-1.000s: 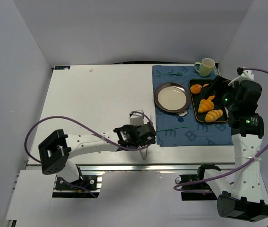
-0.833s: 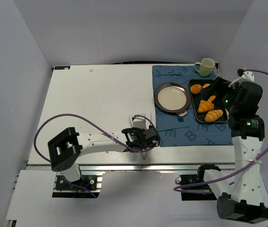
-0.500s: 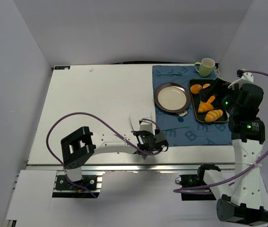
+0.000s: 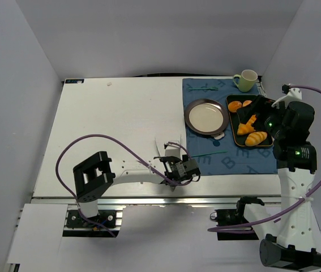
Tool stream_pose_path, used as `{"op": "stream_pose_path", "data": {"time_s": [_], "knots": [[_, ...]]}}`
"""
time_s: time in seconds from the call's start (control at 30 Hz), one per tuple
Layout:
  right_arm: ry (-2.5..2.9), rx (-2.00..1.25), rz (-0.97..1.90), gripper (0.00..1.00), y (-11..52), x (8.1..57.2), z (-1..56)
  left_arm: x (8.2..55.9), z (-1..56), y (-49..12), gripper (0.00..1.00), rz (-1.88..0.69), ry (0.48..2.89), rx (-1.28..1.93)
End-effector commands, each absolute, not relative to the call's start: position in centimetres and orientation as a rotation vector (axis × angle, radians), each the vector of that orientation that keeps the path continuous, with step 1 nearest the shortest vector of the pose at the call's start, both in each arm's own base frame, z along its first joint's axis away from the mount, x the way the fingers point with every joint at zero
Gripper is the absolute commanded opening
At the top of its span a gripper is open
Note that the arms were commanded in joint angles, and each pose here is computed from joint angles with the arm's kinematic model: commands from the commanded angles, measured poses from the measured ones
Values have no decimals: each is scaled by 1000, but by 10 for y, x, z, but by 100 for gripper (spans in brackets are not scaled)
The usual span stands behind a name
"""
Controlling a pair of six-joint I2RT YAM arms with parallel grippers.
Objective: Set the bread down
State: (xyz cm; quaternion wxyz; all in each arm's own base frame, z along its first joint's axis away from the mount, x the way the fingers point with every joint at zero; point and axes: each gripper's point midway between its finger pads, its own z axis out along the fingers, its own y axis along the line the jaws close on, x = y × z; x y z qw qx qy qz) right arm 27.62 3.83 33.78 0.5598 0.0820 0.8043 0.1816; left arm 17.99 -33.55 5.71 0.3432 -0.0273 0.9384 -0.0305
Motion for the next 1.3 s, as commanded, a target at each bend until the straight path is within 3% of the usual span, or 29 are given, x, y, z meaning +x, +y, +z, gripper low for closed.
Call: {"op": "stream_pose_path", "data": {"time_s": [0.0,0.67,0.87,1.13,1.2,1.27], "knots": [[1827,149,451,88,44,273,362,187,59,-332,98,-70,2410,-101],[1817,138,451,88,44,275,363,202,16,-332,96,-5,2500,-56],[1822,135,454,87,45,276,361,199,6,-329,92,15,2521,-39],[1820,131,458,87,46,277,361,204,15,-321,79,48,2495,-39],[1814,133,456,87,45,276,364,207,23,-320,67,60,2472,-37],[1810,142,446,86,43,276,366,209,32,-317,66,78,2457,-34]]}}
